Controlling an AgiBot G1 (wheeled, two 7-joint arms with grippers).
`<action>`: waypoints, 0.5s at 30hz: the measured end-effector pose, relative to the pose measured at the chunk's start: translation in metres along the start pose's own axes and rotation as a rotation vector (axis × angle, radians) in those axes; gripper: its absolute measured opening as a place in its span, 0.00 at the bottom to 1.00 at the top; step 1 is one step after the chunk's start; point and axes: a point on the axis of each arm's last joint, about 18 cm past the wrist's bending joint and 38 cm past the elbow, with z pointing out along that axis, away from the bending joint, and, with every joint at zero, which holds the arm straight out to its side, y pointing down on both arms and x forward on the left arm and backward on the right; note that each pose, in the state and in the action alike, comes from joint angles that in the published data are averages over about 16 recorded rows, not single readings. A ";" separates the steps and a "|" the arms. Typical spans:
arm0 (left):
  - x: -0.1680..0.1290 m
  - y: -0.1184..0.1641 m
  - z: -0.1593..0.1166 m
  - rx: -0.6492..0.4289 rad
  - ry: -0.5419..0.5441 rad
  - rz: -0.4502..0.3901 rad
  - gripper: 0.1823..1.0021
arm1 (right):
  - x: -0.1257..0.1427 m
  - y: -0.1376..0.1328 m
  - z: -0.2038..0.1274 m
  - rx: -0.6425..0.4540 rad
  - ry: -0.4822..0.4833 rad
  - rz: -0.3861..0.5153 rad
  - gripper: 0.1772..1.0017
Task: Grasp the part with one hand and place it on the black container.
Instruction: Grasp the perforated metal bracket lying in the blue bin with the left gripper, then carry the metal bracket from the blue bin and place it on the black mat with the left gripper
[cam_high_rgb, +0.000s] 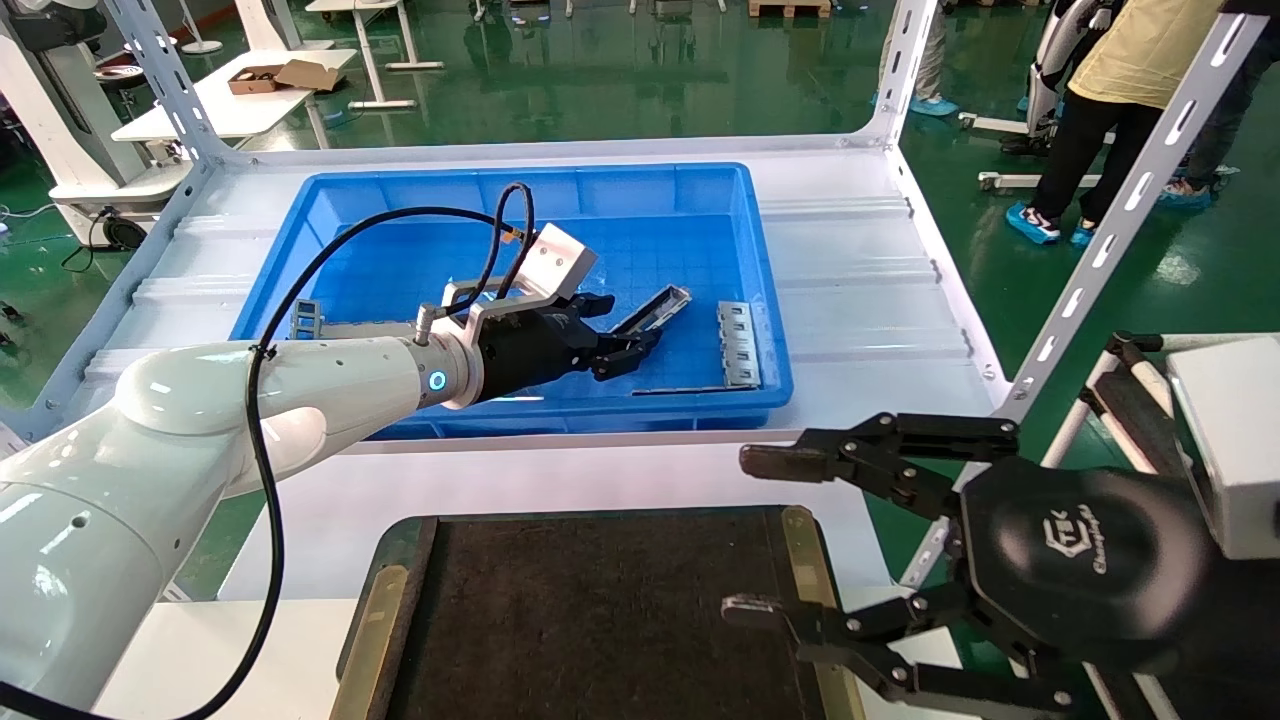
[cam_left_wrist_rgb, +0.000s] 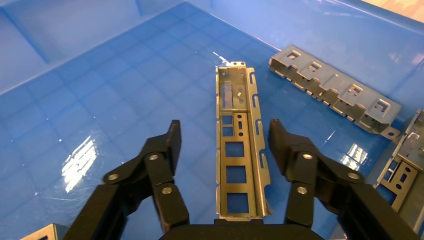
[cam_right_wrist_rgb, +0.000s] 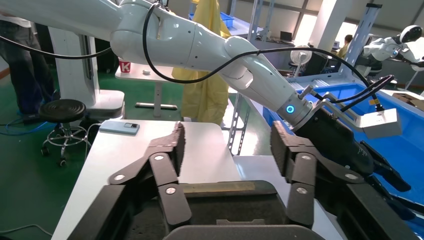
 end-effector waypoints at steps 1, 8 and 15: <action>0.000 0.000 0.000 -0.001 0.000 -0.001 0.65 | 0.000 0.000 0.000 0.000 0.000 0.000 0.66; 0.000 0.002 0.000 -0.006 -0.003 -0.012 0.44 | 0.000 0.000 0.000 0.000 0.000 0.000 0.46; 0.000 -0.003 0.000 0.012 0.000 -0.024 0.29 | 0.000 0.000 0.000 0.000 0.000 0.000 0.27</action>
